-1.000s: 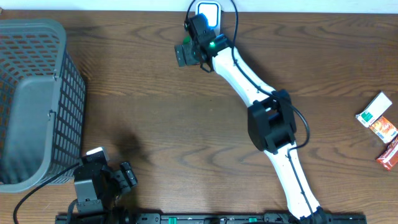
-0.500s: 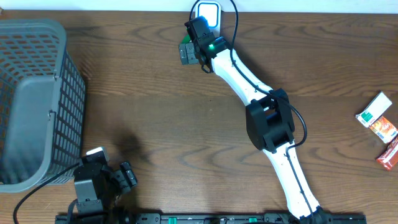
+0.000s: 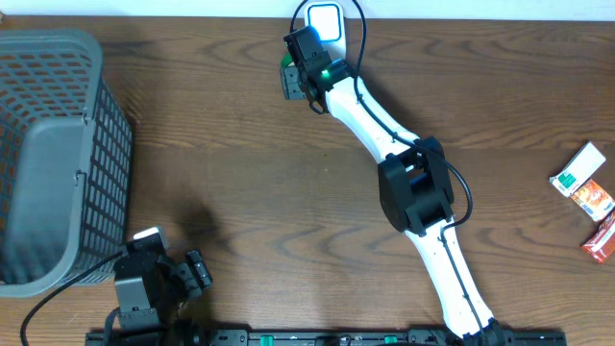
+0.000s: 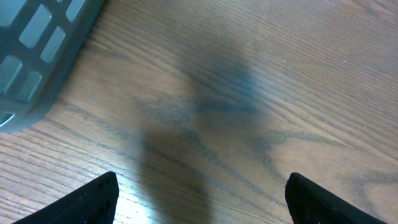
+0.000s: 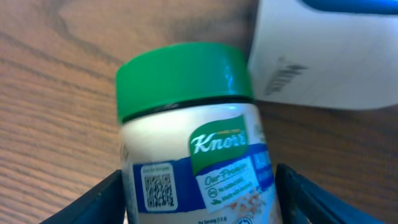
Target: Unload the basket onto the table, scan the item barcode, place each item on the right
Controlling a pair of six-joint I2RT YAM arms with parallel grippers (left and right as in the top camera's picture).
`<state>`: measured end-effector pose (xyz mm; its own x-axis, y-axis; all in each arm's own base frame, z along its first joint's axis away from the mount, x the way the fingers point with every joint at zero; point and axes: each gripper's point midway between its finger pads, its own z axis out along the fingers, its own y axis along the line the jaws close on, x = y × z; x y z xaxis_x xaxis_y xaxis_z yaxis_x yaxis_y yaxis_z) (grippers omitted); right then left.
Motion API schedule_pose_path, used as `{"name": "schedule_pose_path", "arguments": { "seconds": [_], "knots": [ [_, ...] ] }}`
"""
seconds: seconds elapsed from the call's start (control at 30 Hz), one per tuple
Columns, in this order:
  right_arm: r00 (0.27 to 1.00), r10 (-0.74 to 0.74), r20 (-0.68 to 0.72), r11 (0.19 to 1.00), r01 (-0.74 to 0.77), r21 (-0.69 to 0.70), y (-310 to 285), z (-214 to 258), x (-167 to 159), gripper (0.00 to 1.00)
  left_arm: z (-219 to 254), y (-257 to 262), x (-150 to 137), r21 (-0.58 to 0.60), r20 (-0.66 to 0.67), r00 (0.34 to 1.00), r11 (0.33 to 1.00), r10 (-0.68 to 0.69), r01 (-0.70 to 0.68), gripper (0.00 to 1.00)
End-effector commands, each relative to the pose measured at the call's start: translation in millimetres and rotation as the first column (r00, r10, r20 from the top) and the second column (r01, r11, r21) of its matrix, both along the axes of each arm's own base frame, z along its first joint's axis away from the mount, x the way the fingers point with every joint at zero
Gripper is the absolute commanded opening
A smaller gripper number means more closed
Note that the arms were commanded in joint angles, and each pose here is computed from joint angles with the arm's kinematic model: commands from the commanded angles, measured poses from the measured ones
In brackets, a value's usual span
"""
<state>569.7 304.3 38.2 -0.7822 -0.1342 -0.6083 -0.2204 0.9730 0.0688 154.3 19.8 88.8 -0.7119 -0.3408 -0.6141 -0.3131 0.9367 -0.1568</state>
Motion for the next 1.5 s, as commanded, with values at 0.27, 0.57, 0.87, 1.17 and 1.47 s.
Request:
{"name": "schedule_pose_path", "arguments": {
  "seconds": [0.27, 0.57, 0.87, 1.17, 1.47],
  "knots": [
    [0.999, 0.007, -0.036, 0.998, -0.009, -0.057, -9, -22, -3, 0.8, 2, -1, 0, -0.002, 0.006, 1.0, 1.0, -0.009, 0.009, 0.86],
    [0.999, 0.007, -0.044, 0.998, -0.01, -0.061, -10, -23, -5, 0.53, 2, -1, 0, -0.002, 0.006, 1.0, 1.0, -0.009, 0.009, 0.86],
    [0.954, 0.015, -0.3, 0.988, -0.06, -0.14, -33, -14, -71, 0.45, 2, -1, 0, -0.002, 0.006, 1.0, 1.0, -0.009, 0.009, 0.86],
    [0.623, -0.052, -0.78, 0.993, -0.052, -0.108, -47, -6, -210, 0.36, 2, -1, 0, -0.002, 0.006, 1.0, 1.0, -0.009, 0.009, 0.86],
    [0.517, -0.052, -0.854, 0.978, -0.146, -0.148, -29, 9, -267, 0.74, 2, -1, 0, -0.002, 0.006, 1.0, 1.0, -0.009, 0.009, 0.86]
  ]
}}
